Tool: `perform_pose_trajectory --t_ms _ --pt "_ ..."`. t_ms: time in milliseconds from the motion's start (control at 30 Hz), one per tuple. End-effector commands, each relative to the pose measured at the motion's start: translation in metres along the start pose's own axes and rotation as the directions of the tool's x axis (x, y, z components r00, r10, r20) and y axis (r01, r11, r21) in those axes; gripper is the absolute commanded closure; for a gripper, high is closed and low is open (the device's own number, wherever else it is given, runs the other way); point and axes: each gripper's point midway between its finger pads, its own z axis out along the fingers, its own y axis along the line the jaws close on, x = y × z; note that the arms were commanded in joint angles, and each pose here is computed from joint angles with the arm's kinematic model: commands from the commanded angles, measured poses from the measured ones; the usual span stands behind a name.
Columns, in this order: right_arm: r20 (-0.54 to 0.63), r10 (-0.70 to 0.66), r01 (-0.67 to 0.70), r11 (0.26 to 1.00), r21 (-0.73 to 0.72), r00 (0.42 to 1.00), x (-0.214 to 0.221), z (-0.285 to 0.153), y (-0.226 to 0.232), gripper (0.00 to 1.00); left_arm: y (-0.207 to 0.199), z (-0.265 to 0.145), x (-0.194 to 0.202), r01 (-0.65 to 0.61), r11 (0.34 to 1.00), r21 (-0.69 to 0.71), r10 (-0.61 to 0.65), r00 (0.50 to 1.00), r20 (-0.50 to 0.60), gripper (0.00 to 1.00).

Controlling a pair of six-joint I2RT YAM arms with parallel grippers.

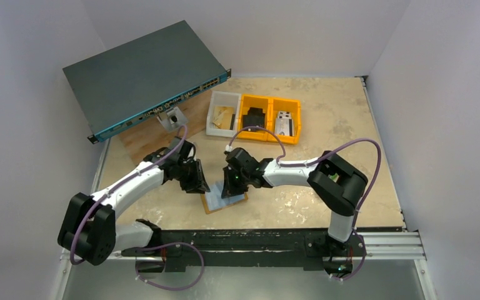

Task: Take the credit cards out of the card holder
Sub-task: Remove the credit card from the card holder.

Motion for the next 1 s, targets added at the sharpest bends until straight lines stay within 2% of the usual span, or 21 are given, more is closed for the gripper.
perform_pose_trajectory --t_ms 0,400,567,667,800,967 --pt "-0.037 0.039 -0.039 0.999 -0.004 0.999 0.012 0.007 -0.014 0.99 -0.009 0.010 0.000 -0.032 0.999 0.028 0.032 0.999 -0.010 0.77" --pt "-0.059 0.077 -0.079 0.996 -0.032 0.995 0.016 0.009 -0.022 1.00 0.001 0.043 0.016 -0.032 0.999 -0.017 0.031 0.996 -0.078 0.77" --pt "-0.049 0.075 -0.077 0.996 -0.040 0.996 0.012 0.007 -0.020 0.98 0.008 0.048 0.016 -0.026 0.998 -0.055 0.022 0.997 -0.072 0.76" --pt "-0.024 0.063 -0.064 0.996 -0.056 0.998 0.003 0.001 -0.012 0.88 0.012 0.049 0.015 -0.016 0.997 -0.075 0.011 0.998 -0.067 0.77" --pt "0.021 0.050 -0.048 0.995 -0.088 0.999 -0.013 -0.015 0.006 0.68 0.013 0.049 0.013 -0.016 0.996 -0.085 0.011 0.998 -0.063 0.78" --pt "0.086 0.034 -0.027 0.996 -0.090 0.996 -0.032 -0.039 0.021 0.60 0.012 0.050 0.012 -0.019 0.996 -0.086 0.014 0.998 -0.063 0.79"
